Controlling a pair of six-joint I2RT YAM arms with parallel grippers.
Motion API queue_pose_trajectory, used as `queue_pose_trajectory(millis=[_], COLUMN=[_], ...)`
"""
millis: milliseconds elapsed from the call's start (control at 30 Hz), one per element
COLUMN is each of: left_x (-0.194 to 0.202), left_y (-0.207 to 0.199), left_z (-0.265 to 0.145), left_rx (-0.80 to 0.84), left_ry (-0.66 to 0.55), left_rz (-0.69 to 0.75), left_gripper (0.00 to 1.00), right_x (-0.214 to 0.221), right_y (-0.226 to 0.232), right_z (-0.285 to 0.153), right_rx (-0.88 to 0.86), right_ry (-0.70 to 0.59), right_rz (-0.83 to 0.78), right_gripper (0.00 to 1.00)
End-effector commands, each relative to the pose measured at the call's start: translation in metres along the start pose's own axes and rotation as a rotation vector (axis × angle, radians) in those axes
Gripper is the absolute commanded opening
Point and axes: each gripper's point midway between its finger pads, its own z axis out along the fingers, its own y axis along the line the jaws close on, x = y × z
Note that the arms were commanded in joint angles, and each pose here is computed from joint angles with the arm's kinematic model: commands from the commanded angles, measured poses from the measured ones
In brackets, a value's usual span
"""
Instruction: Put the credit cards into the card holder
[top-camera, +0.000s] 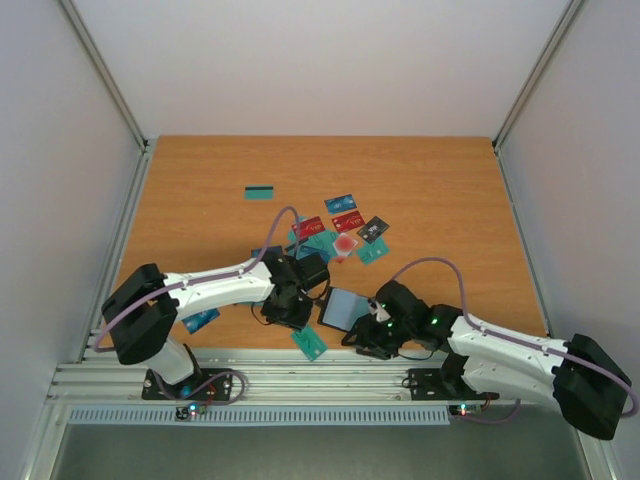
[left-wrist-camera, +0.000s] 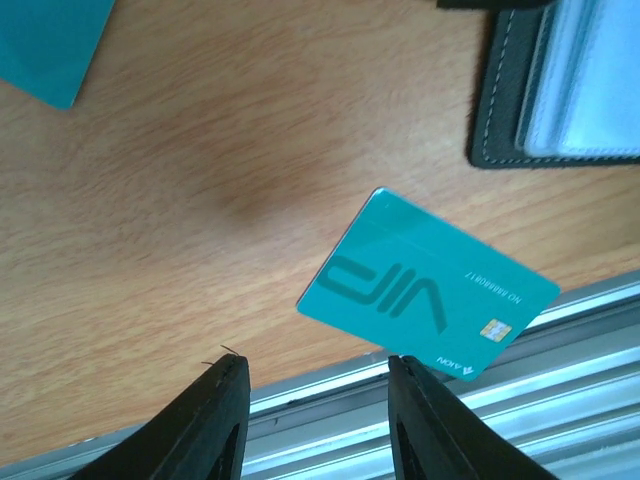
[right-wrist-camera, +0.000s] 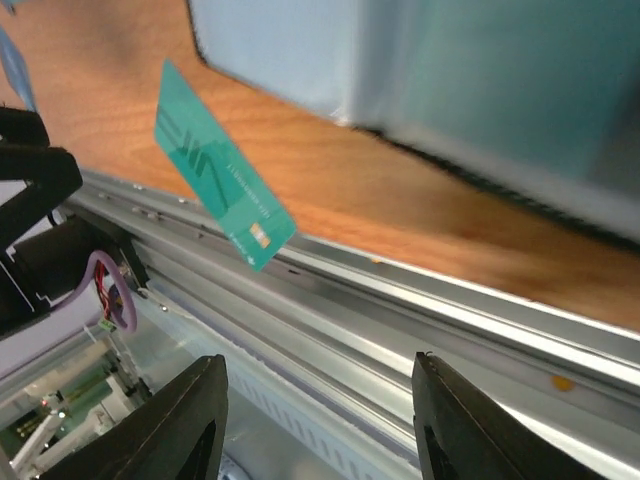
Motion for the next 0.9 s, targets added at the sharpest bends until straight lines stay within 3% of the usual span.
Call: queue_pose_trajectory(millis=[0,333,867], left_x=[0.009,0.003,0.006], left_y=[0.001,0.003,0.005], left_z=[-0.004,0.008,0.03], left_rx=[0.064,0.132,0.156], left_ry=[0.019,0.028,0.089], left_rz=[0.04,0.055,0.086], left_gripper=[0.4,0.39,0.38], right_x=[-0.003,0.012,0.002], right_y=[0.027,0.043,0.036], right_z=[0.017,0.076,0.092], right_rx=[-0.055,-0.029,-0.068], right_ry=[-0.086,-0.1,-0.157], right_rz=[0.024,0.042,0.111], right_gripper=[0.53,0.52,0.49])
